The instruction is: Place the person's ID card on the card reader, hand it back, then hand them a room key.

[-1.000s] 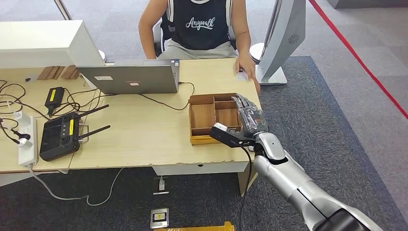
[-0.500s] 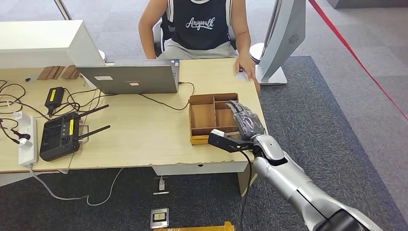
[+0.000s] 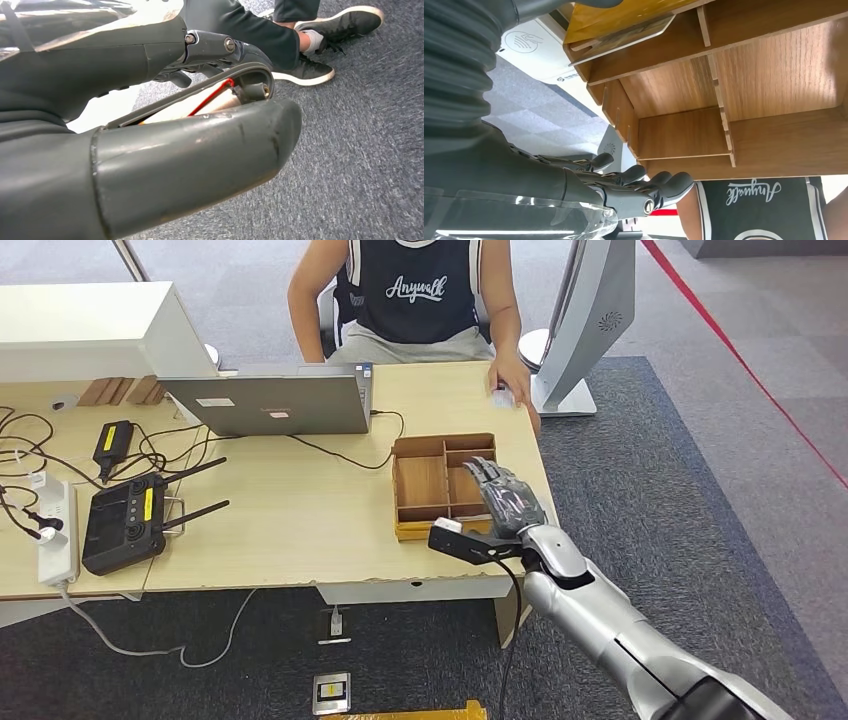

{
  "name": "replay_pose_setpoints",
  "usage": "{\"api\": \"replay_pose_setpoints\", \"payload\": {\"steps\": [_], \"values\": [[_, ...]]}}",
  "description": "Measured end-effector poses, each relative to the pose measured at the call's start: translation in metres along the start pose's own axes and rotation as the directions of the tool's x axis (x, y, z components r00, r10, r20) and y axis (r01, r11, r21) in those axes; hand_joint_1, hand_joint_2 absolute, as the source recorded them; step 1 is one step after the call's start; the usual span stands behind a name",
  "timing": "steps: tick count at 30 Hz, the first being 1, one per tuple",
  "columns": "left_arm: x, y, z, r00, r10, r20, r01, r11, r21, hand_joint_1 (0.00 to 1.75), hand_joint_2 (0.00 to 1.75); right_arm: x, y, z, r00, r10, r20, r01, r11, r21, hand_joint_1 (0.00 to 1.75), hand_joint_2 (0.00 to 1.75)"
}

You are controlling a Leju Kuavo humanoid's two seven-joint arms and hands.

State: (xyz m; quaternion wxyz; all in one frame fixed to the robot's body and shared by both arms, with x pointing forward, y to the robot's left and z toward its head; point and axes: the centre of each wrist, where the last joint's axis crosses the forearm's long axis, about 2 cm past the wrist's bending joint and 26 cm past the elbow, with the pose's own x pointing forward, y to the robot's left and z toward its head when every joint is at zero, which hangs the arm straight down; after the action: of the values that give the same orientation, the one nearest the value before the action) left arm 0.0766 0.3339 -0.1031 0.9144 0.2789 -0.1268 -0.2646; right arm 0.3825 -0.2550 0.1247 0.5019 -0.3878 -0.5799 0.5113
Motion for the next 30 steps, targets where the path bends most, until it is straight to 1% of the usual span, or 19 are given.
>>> {"api": "replay_pose_setpoints", "payload": {"steps": [9, 30], "values": [[0.0000, 0.0000, 0.0000, 1.000, -0.002, 0.003, 0.002, 1.000, 0.000, 0.00, 0.00, -0.0006, 0.0032, 0.0033, 1.000, 0.009, 0.002, -0.009, 0.999, 0.036, 0.00, 1.75], [0.0000, 0.0000, 0.0000, 1.000, -0.003, 0.004, 0.003, 1.000, 0.001, 0.00, 0.00, -0.0060, 0.0045, 0.0065, 1.000, 0.016, -0.021, -0.016, 0.999, 0.039, 0.00, 1.75]]}}
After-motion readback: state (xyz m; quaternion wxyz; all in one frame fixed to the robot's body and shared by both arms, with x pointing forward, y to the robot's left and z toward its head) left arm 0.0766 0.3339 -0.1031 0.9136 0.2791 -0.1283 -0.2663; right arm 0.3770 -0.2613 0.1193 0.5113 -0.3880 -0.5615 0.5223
